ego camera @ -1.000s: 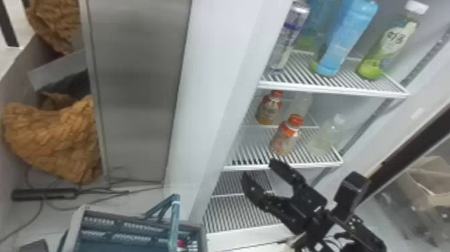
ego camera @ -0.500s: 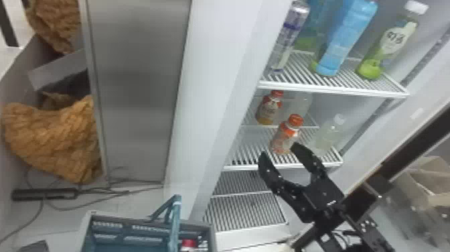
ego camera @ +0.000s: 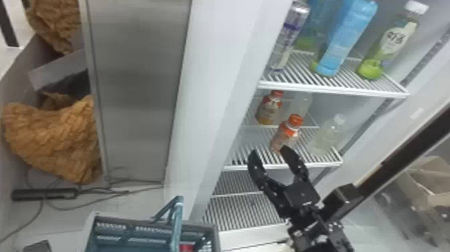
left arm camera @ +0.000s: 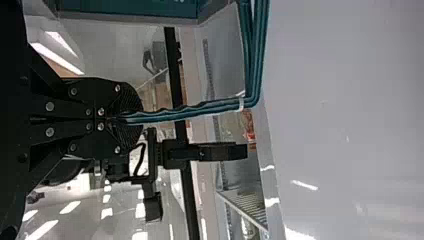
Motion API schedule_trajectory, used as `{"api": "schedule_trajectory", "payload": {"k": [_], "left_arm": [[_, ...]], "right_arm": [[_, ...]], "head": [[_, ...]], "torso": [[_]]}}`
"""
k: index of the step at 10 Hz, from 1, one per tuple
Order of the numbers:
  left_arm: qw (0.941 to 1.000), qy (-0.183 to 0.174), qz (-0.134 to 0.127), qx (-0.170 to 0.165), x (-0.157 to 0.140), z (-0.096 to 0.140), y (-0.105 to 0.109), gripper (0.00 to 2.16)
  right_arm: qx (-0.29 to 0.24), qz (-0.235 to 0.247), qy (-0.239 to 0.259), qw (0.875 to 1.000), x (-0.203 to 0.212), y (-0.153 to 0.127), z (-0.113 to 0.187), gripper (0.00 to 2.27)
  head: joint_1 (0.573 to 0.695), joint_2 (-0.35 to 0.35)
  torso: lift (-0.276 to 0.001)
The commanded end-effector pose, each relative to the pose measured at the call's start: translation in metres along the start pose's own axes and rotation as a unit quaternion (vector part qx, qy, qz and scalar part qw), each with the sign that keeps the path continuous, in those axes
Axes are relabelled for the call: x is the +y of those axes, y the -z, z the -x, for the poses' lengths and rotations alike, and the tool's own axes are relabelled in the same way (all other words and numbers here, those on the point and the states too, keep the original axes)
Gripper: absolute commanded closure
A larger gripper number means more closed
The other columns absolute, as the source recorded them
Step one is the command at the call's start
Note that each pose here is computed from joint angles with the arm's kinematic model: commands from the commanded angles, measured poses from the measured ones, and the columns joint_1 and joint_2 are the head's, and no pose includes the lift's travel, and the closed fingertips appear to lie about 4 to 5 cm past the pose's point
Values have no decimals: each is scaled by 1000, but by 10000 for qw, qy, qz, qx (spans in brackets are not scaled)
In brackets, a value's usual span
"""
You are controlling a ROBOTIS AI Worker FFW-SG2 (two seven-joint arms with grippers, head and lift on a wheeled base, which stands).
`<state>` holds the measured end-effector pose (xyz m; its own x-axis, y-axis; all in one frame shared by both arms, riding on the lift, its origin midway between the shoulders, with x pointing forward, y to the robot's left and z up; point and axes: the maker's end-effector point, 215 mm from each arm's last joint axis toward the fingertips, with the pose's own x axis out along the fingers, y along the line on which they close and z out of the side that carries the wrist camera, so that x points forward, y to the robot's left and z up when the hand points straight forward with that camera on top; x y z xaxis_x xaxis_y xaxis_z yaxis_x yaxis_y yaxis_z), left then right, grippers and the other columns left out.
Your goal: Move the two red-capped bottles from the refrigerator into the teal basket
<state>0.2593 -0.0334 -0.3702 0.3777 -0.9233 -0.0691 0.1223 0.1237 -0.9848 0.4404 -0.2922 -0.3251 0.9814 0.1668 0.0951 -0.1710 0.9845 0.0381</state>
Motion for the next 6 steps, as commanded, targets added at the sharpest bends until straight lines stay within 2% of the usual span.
{"api": "schedule_trajectory", "payload": {"k": [1,6], "left_arm": [[10000,-4,-5,-1,0,0,-1,1157],[10000,12,-1,-2,-1,0,-1,1157]], "right_arm": [[32,-84,61,9999,-2,17,-10,245],[40,17,242,9997,-26,29,-47,246]], "head": [[695,-350],[695,-350]], "torso": [[-224],[-224]]}}
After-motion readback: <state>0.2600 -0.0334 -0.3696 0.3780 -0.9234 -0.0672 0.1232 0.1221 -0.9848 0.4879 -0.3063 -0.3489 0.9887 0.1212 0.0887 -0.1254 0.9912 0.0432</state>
